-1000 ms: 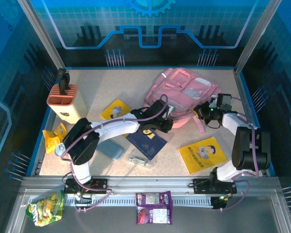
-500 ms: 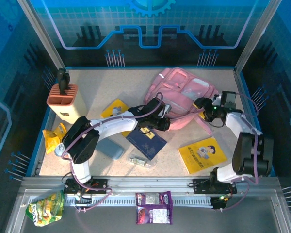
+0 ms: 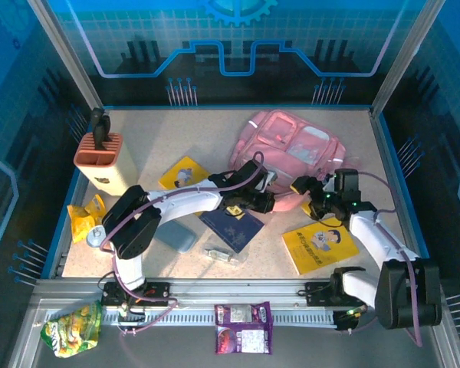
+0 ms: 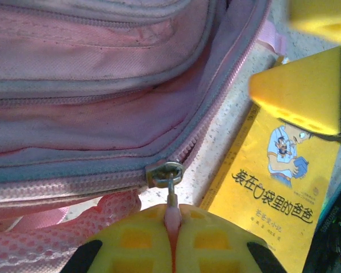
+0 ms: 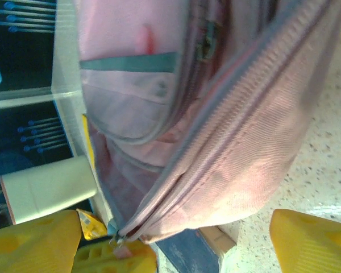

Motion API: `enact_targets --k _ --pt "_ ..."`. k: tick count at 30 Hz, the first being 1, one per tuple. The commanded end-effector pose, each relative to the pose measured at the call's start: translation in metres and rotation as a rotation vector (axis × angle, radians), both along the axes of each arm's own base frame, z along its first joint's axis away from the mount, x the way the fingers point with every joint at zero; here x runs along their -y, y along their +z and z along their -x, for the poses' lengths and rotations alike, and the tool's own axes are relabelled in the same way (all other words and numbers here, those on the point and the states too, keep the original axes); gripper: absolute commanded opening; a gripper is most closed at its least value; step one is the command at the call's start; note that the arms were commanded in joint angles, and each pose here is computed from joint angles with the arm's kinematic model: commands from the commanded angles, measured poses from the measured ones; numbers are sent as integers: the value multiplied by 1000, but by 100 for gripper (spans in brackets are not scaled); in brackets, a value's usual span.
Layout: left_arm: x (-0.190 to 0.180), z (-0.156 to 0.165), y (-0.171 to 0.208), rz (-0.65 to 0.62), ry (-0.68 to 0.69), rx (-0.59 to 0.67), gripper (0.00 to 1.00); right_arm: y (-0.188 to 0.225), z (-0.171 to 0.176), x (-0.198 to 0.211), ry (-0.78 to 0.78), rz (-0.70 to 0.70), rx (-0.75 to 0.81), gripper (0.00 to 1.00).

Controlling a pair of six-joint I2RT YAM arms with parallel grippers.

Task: Pack books, pencil case, and school supplies into a backpack

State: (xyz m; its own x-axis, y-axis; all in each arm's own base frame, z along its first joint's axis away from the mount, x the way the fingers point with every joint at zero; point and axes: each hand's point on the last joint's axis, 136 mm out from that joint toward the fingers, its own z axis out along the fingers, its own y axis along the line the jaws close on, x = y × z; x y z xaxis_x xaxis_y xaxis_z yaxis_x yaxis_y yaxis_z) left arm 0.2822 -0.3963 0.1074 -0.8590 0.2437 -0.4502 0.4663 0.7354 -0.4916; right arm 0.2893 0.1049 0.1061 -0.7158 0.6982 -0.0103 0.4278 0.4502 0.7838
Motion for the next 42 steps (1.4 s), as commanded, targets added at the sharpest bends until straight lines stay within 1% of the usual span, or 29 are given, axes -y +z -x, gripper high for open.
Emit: enact_targets --k 1,3,5,9,11,15,17,19,23,27,29,30,31,33,37,40,41,42 --pt "23 0 25 62 -37 45 0 1 -10 -8 -88 -2 -3 83" --pt "26 1 29 65 -43 53 0 -5 -12 -11 -110 12 -21 80" --pt "29 1 33 70 -48 63 0 -6 -19 -14 -118 10 -7 75" --pt "33 3 37 71 -57 64 0 -16 -24 -15 -107 46 -20 62" --pt "34 4 40 69 -66 71 0 -20 -29 -9 -99 74 -23 47" --pt "28 5 41 47 -70 85 0 -17 -42 2 -59 135 20 21" --pt "21 5 40 17 -58 86 0 -15 -46 11 -36 182 28 12" --pt "11 5 42 -7 -44 103 0 -9 -52 18 -5 216 57 6" --pt "-13 4 38 -40 -10 104 0 -3 -60 37 32 280 80 2" --pt "-51 -4 18 -102 57 73 0 2 -73 56 42 312 94 1" --pt "-66 -9 10 -126 80 59 0 6 -80 63 47 326 94 1" --pt "-72 -12 7 -136 92 56 0 1 -81 67 48 336 77 1" --pt "-78 -14 4 -148 102 56 0 12 -91 72 40 349 99 2" --pt "-86 -18 1 -169 118 53 0 17 -100 80 26 356 108 3" --pt "-79 -24 0 -154 114 45 0 24 -120 96 -5 366 110 9" --pt "-56 -26 4 -78 97 18 0 27 -129 97 -1 368 104 15" --pt "-50 -27 4 -65 98 15 0 27 -130 96 4 360 105 18" --pt "-44 -27 5 -55 98 18 0 28 -130 93 12 349 106 23"
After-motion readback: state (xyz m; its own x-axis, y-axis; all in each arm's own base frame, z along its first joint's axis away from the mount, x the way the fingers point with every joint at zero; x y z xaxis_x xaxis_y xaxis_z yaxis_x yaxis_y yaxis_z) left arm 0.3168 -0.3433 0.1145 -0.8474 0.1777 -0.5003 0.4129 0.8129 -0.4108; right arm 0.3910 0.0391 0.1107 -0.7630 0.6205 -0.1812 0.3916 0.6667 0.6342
